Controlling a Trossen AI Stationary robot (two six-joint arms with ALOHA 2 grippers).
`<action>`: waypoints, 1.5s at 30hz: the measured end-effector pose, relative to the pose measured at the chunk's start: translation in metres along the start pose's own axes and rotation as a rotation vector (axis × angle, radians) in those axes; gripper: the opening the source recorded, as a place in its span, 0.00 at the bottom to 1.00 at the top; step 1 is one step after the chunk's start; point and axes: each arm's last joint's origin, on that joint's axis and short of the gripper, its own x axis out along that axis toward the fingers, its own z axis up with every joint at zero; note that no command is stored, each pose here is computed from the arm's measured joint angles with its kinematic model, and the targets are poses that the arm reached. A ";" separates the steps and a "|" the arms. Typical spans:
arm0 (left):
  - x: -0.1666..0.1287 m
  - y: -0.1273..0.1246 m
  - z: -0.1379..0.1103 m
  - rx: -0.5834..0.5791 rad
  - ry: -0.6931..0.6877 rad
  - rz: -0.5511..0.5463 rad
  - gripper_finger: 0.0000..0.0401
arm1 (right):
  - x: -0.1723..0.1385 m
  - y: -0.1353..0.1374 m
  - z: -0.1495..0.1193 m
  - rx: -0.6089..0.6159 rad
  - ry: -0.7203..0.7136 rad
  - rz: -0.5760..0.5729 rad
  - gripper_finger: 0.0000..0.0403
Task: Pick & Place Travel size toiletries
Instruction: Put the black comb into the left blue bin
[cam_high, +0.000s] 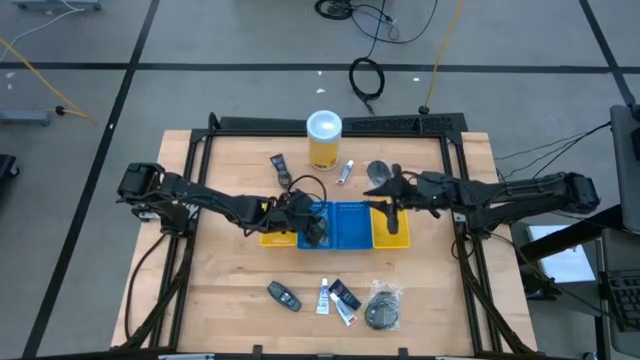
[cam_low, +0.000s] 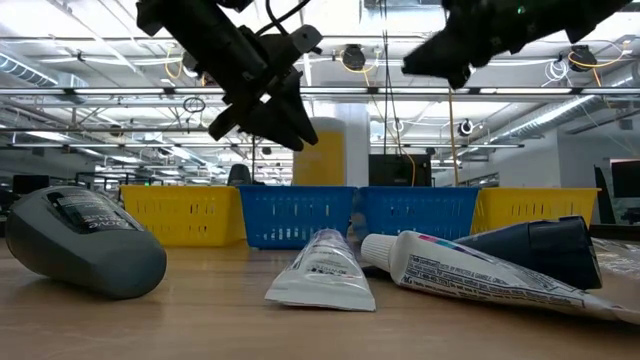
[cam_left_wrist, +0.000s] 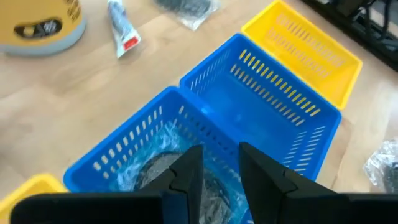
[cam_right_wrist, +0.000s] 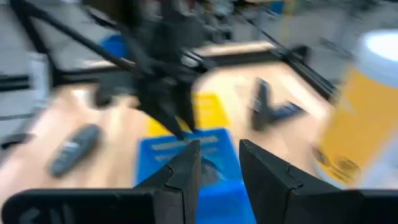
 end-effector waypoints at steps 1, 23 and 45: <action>0.000 -0.001 0.001 0.012 -0.010 -0.010 0.26 | 0.000 -0.003 -0.002 0.006 0.020 -0.031 0.27; -0.002 -0.012 0.011 0.182 -0.098 -0.144 0.26 | 0.021 -0.127 -0.062 0.331 0.404 -0.498 0.42; -0.002 -0.012 0.011 0.183 -0.097 -0.143 0.26 | 0.028 -0.186 -0.109 0.491 0.503 -0.603 0.59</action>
